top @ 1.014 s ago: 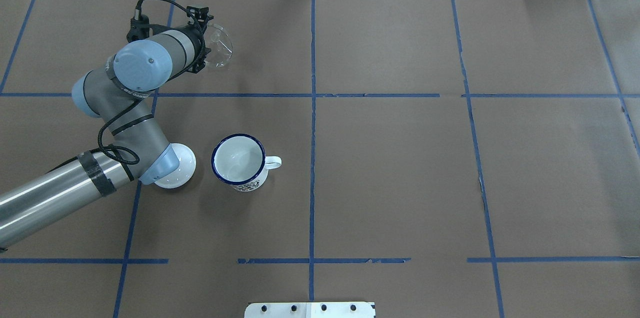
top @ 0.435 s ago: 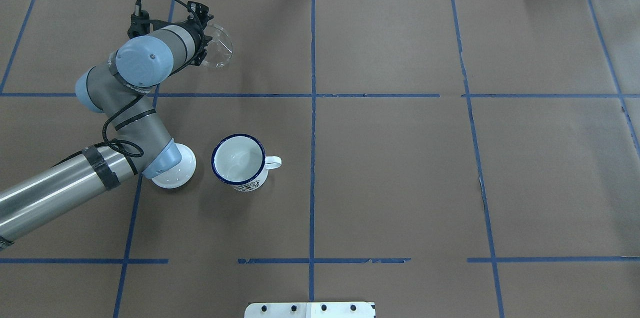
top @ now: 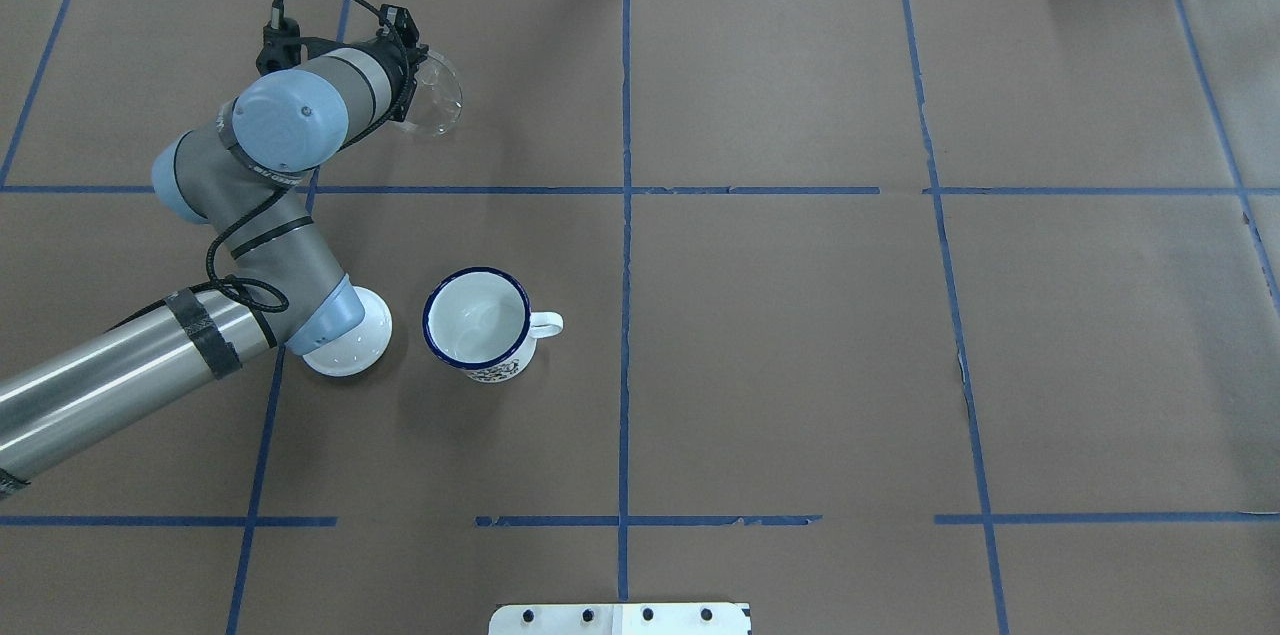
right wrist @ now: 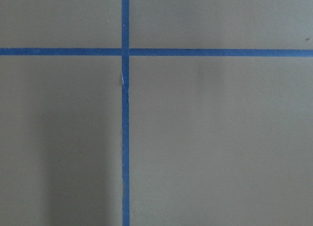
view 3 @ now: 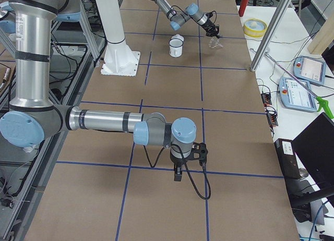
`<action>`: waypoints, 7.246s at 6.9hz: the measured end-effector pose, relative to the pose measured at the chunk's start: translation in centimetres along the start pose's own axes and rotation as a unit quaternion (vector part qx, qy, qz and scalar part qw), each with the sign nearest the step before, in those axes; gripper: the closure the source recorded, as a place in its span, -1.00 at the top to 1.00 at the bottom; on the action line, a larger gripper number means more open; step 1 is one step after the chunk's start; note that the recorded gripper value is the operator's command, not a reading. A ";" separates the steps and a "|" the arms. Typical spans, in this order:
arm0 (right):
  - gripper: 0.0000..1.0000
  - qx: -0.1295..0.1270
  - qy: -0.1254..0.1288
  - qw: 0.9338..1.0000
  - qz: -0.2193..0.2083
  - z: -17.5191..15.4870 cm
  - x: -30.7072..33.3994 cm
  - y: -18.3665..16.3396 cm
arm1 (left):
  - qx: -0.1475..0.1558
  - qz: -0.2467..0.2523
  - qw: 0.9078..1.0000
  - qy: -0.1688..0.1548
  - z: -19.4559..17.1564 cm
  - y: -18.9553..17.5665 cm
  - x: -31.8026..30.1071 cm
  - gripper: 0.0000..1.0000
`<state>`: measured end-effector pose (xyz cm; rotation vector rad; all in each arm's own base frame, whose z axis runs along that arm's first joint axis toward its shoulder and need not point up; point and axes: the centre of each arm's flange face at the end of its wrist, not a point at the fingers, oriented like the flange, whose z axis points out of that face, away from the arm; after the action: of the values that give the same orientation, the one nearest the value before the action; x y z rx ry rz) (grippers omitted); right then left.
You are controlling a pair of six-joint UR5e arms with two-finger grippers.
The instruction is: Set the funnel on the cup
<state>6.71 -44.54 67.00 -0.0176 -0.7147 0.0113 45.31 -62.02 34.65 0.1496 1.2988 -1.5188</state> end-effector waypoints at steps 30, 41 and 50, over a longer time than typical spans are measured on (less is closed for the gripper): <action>1.00 0.000 0.000 1.000 0.000 0.0 0.0 0.0 | -0.284 0.480 0.746 -0.365 -17.8 19.3 -2.0 -1.00; 1.00 0.000 0.000 1.000 0.000 0.0 0.0 0.0 | -0.288 0.572 0.738 -0.212 -25.3 -0.4 9.6 1.00; 1.00 0.000 0.000 1.000 0.000 0.0 0.0 0.0 | -0.387 0.625 0.639 -0.227 -27.9 -55.6 -9.3 1.00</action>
<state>6.72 -44.54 67.00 -0.0177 -0.7147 0.0113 -7.10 -44.72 64.80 0.0583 0.9019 0.2618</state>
